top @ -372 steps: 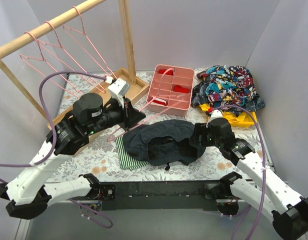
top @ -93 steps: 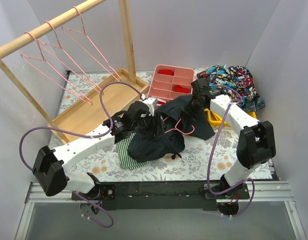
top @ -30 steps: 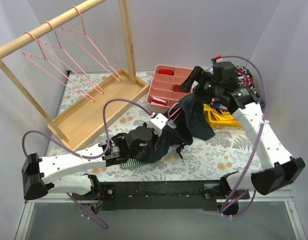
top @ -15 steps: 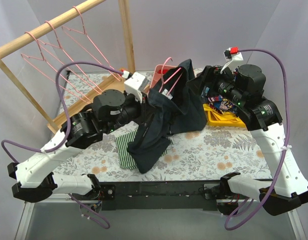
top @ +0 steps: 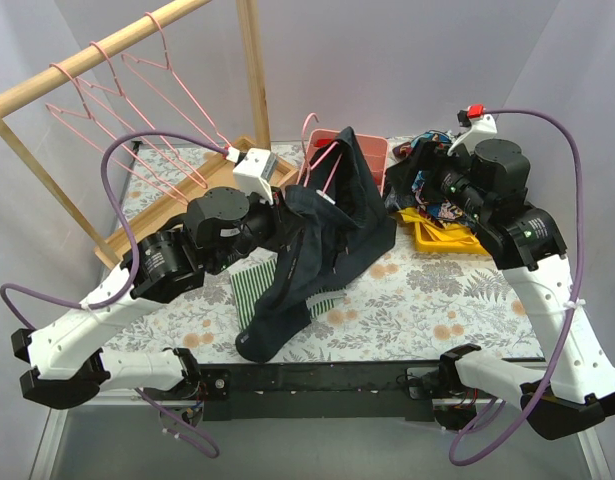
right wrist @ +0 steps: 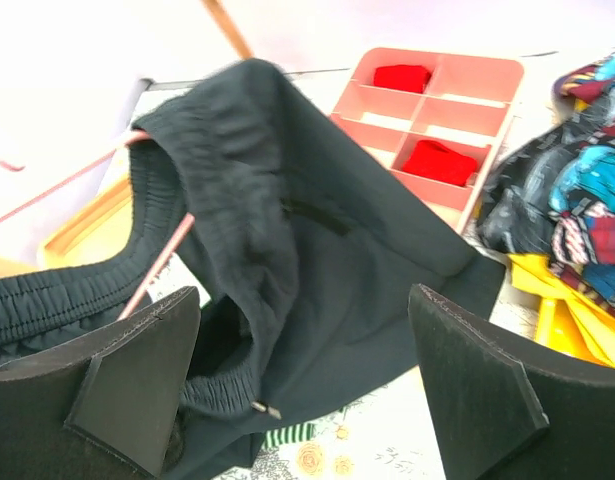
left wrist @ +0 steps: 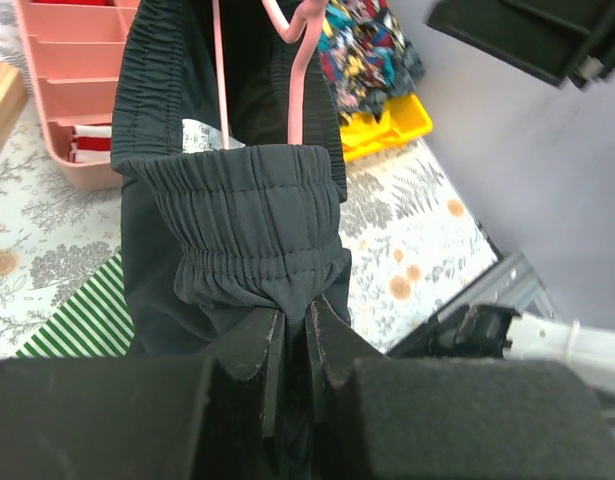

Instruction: Place the shorts on the hanger

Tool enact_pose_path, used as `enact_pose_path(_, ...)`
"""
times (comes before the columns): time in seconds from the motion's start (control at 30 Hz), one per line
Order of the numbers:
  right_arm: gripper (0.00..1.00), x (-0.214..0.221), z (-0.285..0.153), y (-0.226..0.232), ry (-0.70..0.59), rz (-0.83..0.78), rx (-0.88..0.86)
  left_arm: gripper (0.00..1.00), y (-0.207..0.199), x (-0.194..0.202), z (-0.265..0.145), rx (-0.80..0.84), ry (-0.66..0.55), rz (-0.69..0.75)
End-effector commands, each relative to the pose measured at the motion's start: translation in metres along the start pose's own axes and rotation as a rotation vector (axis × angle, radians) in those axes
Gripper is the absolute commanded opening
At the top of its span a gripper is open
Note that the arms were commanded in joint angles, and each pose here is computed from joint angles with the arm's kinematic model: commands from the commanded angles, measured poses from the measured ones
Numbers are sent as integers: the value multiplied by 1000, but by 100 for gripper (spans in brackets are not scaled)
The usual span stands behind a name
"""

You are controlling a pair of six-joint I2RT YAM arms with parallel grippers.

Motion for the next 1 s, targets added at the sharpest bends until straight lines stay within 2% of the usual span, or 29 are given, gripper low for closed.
enact_pose_path(0.0,91,-5,-9,-7,-50,18,69,0,12,-43,-12,-95,-242,-165)
enact_pose_path(0.23,90,-1,-7,-8,-9,28,84,0,25,-82,5,-311,-350,-200)
enact_pose_path(0.57,90,-3,-7,-8,7,24,100,0,33,-126,-14,-396,-490,-236)
enact_pose_path(0.77,89,0,-4,-5,17,45,78,0,35,-138,-7,-443,-546,-232)
enact_pose_path(0.97,88,2,-3,-4,30,49,78,0,40,-135,22,-582,-573,-194)
Point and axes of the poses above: each gripper's point midway between its finger pads, its own z axis out along the fingers, its own y axis along the line the jaws close on, x = y × z, the point moved 5 cm from there along -z, back along the fingers, and after that the axes turned 11 degrees about z, right-handed, at the moved point
